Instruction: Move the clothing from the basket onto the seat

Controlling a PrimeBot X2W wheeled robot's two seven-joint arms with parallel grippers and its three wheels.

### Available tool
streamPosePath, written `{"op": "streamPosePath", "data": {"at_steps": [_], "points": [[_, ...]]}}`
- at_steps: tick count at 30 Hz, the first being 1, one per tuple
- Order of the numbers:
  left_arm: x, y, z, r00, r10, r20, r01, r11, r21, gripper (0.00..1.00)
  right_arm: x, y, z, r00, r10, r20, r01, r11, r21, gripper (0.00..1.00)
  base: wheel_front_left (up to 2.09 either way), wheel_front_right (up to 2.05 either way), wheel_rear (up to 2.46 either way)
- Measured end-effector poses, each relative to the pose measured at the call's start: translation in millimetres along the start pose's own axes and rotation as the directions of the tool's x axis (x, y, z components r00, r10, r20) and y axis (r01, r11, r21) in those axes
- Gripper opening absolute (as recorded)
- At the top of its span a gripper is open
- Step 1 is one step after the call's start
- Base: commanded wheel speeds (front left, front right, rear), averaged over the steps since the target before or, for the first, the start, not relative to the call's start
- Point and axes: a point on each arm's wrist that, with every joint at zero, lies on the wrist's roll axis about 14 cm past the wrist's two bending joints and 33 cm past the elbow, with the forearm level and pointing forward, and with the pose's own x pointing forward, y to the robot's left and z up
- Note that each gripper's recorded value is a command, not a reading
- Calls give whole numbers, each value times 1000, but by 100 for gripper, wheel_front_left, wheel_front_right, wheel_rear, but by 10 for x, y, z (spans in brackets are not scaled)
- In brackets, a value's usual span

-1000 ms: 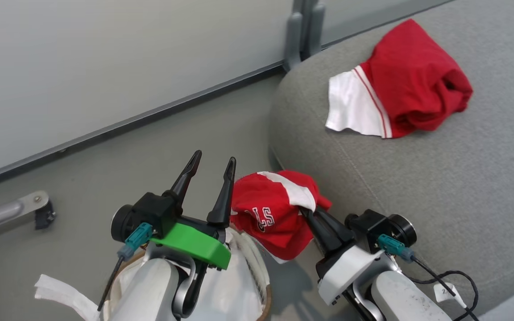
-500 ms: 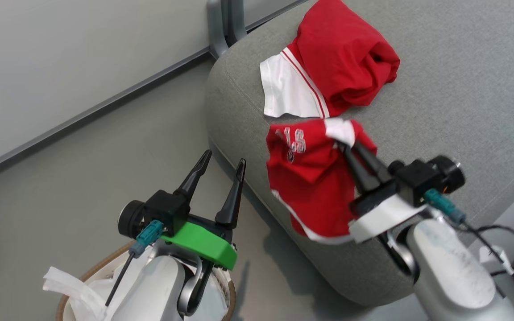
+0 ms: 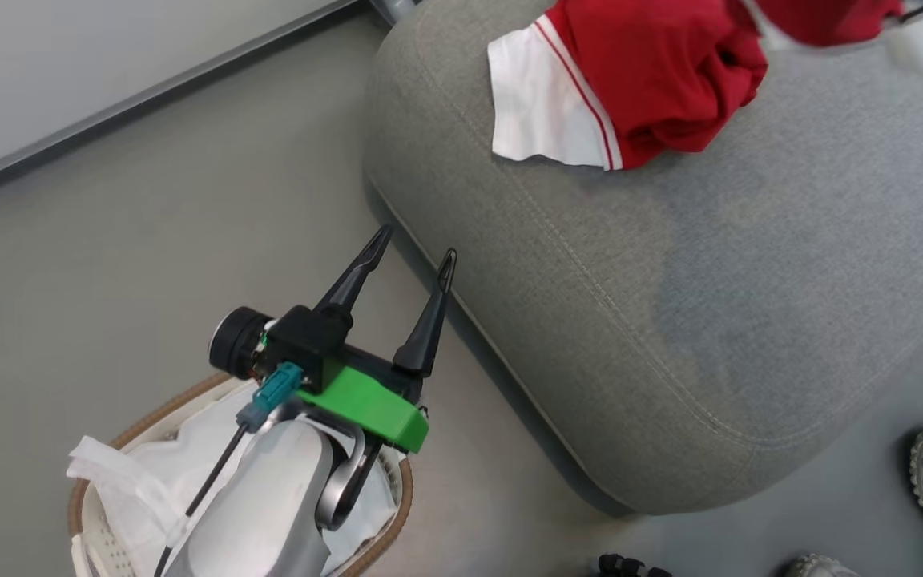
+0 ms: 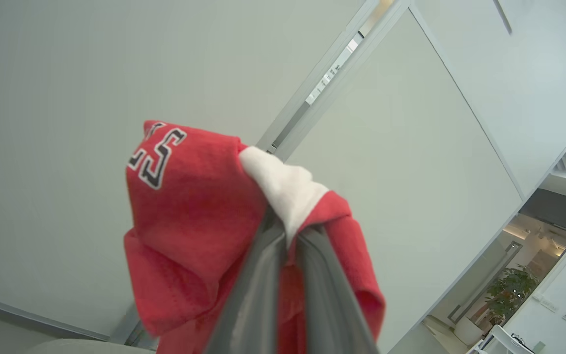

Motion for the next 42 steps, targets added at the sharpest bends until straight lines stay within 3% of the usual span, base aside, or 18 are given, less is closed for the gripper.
{"op": "streamPosePath", "data": {"at_steps": [4, 11, 17, 22, 25, 26, 27, 29, 37, 42], "points": [[15, 93, -32, 1000, -2, 2, 2, 1000, -2, 100, 225, -101, -242, 999, -13, -50, 10, 998, -63, 0, 0, 0, 0], [-26, 374, -156, 1000, 27, -12, -28, 1000, -12, 100, 173, 117, -1273, 953, -33, -302, 25, 999, -31, 0, 0, 0, 0], [-181, 639, -344, 995, 92, -49, -94, 995, -36, 100, -506, 807, -2300, 812, 45, -583, 6, 996, 85, 0, 0, 0, 0], [-313, 799, -459, 987, 142, -78, -146, 988, -47, 100, -931, 1138, -2670, 720, 70, -690, 46, 988, 148, 0, 0, 0, 0], [-375, 864, -488, 982, 167, -90, -171, 984, -46, 100, -1089, 1209, -2738, 694, 68, -717, 68, 985, 160, 0, 0, 0, 0], [-387, 872, -481, 981, 173, -90, -177, 983, -47, 100, -1136, 1214, -2737, 689, 66, -722, 75, 984, 161, 14, 0, 0, 0], [-396, 870, -474, 980, 177, -91, -182, 982, -47, 100, -1188, 1201, -2734, 684, 59, -727, 85, 984, 159, 39, 0, 0, 0], [-409, 856, -450, 979, 183, -89, -187, 981, -46, 100, -1255, 1188, -2701, 682, 49, -729, 103, 981, 163, 100, 0, 0, 0], [-409, 664, -255, 981, 185, -64, -188, 982, -34, 100, -1509, 1016, -2401, 711, -7, -703, 181, 968, 173, 100, 0, 0, 0], [-472, 567, -124, 978, 205, -46, -206, 978, -22, 100, -1573, 991, -2141, 752, -25, -659, 216, 953, 211, 100, 0, 0, 0]]}}
